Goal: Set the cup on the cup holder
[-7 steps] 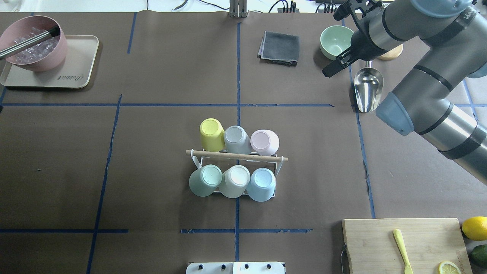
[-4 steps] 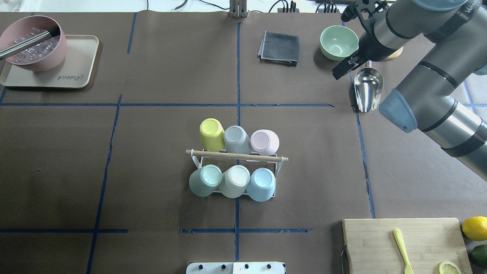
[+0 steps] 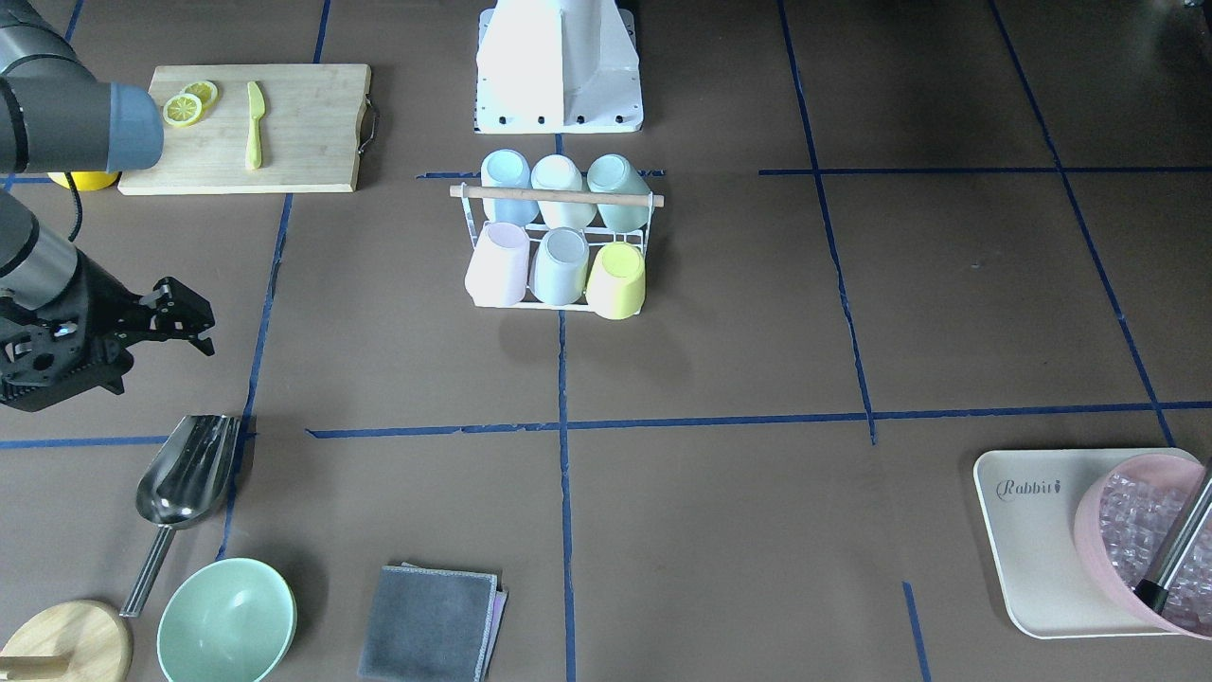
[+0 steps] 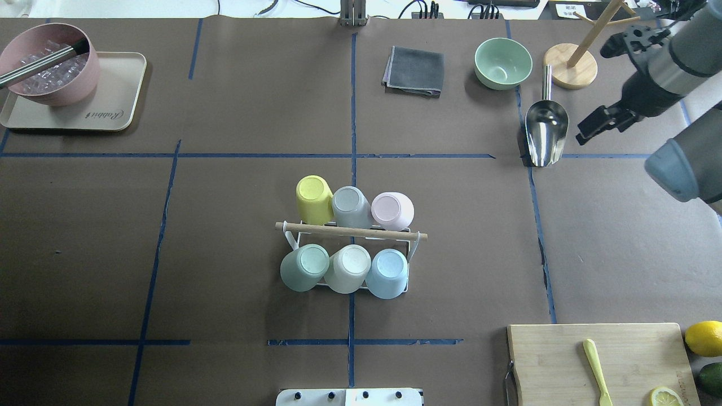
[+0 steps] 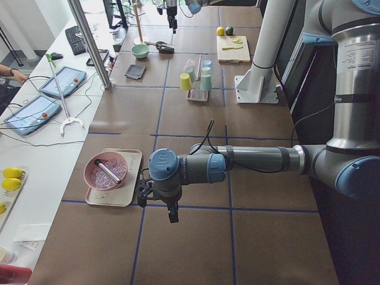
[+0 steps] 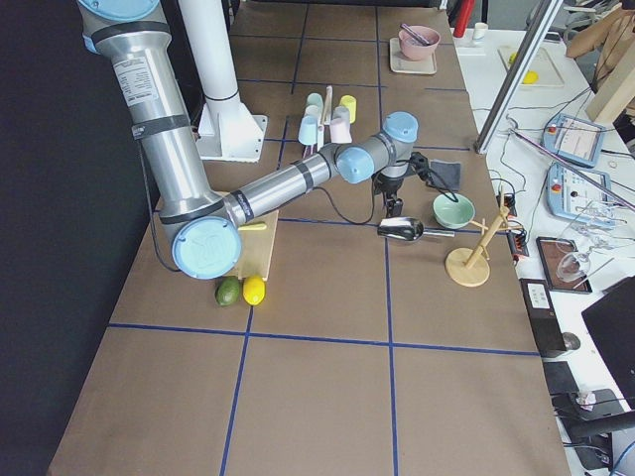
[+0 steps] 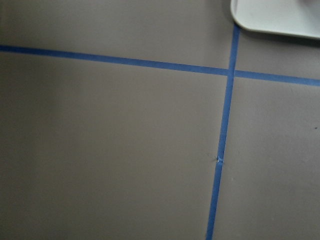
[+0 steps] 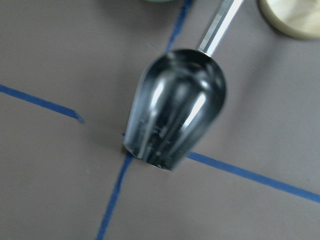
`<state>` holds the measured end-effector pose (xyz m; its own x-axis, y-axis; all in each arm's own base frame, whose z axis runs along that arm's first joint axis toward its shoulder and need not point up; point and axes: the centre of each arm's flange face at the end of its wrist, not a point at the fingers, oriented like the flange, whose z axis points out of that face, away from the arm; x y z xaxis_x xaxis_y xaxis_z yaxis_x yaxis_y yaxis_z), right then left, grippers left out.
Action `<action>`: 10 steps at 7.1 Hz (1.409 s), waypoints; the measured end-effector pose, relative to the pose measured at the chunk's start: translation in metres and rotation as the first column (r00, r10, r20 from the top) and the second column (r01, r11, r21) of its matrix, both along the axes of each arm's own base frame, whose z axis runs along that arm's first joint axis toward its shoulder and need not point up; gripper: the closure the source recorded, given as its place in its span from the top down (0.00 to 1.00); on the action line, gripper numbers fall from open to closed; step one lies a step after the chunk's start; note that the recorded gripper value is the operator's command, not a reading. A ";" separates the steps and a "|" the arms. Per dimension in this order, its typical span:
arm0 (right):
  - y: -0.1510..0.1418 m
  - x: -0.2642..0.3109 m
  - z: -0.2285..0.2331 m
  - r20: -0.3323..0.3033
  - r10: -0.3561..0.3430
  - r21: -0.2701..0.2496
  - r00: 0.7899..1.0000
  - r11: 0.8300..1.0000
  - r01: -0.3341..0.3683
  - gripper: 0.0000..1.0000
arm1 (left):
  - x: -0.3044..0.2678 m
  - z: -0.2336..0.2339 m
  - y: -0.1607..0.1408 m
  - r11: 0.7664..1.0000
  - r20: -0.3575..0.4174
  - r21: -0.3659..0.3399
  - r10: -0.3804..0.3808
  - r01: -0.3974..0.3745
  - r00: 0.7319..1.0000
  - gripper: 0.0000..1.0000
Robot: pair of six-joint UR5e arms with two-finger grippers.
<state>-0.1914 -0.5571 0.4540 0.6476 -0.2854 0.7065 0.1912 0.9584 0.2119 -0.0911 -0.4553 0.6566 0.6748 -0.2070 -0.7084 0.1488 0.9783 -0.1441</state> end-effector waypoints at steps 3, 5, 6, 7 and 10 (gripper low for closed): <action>0.042 0.107 0.100 -0.016 0.134 -0.192 0.991 0.972 -0.135 1.00 | 0.002 -0.007 -0.007 0.999 0.000 0.000 -0.033 0.033 0.999 1.00; 0.075 0.162 0.139 -0.020 0.211 -0.267 0.977 0.941 -0.208 1.00 | 0.008 -0.008 -0.011 0.999 0.007 0.052 -0.014 0.014 1.000 1.00; 0.092 0.188 0.157 -0.028 0.245 -0.290 0.969 0.926 -0.242 1.00 | 0.017 -0.008 -0.012 0.995 0.011 0.092 0.033 -0.034 0.999 1.00; 0.111 0.210 0.173 -0.034 0.267 -0.300 0.963 0.916 -0.264 1.00 | 0.024 -0.006 -0.011 0.987 0.017 0.134 0.089 -0.090 0.996 1.00; 0.167 0.253 0.195 -0.024 0.238 -0.224 0.971 0.945 -0.237 1.00 | 0.030 -0.004 -0.005 0.967 0.023 0.192 0.165 -0.167 0.986 1.00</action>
